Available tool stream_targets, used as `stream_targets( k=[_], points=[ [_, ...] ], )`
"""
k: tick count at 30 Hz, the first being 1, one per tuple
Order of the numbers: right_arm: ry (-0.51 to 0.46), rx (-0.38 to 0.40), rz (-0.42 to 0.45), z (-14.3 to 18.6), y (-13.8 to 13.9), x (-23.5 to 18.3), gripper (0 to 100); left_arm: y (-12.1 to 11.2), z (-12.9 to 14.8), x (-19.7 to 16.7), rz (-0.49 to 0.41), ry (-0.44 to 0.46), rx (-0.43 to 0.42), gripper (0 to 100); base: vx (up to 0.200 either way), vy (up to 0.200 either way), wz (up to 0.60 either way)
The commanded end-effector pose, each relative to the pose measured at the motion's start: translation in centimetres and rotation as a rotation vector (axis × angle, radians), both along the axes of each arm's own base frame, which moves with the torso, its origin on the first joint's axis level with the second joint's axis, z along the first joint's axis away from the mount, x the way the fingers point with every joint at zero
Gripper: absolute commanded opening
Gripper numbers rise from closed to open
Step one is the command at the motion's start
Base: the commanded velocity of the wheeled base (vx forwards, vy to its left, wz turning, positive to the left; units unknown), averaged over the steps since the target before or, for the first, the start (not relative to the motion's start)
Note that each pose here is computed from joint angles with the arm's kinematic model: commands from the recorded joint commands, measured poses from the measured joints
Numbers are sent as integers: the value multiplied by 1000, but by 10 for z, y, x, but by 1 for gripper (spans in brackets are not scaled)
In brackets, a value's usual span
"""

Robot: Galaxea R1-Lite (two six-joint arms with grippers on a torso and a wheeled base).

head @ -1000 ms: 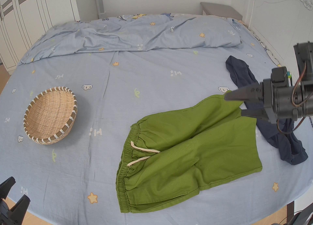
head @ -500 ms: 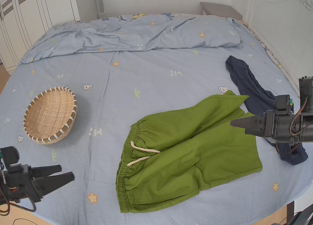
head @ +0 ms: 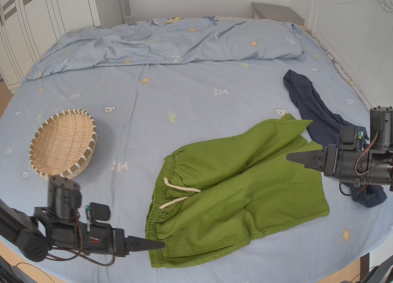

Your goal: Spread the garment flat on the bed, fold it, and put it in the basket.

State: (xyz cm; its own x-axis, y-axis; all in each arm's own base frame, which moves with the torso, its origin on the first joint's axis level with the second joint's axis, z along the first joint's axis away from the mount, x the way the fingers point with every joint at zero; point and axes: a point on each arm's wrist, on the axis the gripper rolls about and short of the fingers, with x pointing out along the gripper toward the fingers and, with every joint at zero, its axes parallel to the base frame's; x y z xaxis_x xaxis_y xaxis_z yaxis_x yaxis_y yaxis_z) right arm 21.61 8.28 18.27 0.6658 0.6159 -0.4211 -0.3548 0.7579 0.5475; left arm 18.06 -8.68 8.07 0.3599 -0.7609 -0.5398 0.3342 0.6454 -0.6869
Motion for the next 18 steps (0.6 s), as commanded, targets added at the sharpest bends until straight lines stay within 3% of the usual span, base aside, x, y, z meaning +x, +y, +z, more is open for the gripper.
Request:
stream_targets(
  k=[1, 11, 18],
  points=[
    [22, -18, -13, -20, -3, 8, 100, -26, -67, -4, -127, 270, 83, 100, 0, 0, 0],
    [24, -18, -15, -20, -3, 8, 100, -30, -67, -3, -63, 214, 156, 100, 0, 0, 0],
    [25, -19, -11, -21, -2, 8, 100, -22, -32, -14, -47, 89, 66, 100, 0, 0, 0]
  ],
)
